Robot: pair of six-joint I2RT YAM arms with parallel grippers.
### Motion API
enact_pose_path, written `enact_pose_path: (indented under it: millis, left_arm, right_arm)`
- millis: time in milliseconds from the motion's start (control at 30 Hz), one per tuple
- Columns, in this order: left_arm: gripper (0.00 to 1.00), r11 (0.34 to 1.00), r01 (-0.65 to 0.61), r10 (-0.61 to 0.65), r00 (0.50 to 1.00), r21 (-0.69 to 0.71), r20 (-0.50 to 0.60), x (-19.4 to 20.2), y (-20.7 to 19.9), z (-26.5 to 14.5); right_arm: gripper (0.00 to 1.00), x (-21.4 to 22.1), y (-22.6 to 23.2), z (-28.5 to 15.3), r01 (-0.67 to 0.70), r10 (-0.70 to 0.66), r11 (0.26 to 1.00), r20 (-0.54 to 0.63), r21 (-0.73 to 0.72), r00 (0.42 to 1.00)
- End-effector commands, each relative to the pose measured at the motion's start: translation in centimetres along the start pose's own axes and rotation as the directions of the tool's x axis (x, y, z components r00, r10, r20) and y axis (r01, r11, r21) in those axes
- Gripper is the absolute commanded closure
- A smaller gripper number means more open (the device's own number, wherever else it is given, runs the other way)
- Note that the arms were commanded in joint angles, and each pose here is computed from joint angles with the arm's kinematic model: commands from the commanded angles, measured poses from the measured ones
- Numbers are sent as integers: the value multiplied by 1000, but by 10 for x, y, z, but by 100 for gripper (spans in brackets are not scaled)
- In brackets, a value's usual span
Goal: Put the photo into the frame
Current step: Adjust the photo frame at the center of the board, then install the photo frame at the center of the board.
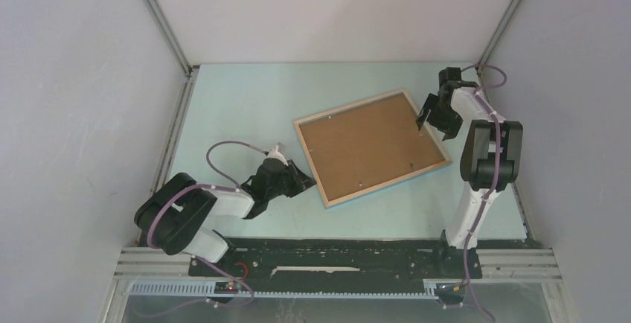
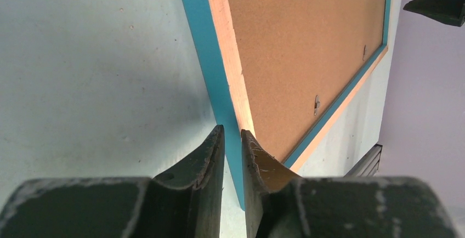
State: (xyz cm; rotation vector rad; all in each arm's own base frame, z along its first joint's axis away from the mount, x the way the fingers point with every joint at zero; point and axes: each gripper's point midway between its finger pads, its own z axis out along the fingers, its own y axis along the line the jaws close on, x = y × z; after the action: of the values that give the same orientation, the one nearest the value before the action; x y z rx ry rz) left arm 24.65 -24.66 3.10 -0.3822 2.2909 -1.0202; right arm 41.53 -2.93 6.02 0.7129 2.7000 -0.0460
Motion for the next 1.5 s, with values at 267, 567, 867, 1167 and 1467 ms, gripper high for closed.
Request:
enact_pose_path:
  millis: [267,567,867,1167,1467]
  left_arm:
    - [75,998,-43,44,999,51,-6,0,-14,7]
    - [74,997,-46,47,999,54,-7,0,-16,8]
    - [74,997,-46,46,999,56,-9,0,-16,7]
    - [74,997,-46,47,999,54,-10,0,-15,8]
    - [74,998,-45,46,999,54,-7,0,-15,7]
  right_arm:
    - [11,-2,-1,20,52,-51,999,-25,17,998]
    - [13,-4,1,29,56,-54,997,-22,54,998]
    - [16,-6,4,30,94,-94,988,-7,125,996]
    - [24,15,2,25,96,-95,992,-19,76,995]
    - [47,25,-6,32,84,-83,996,-56,18,995]
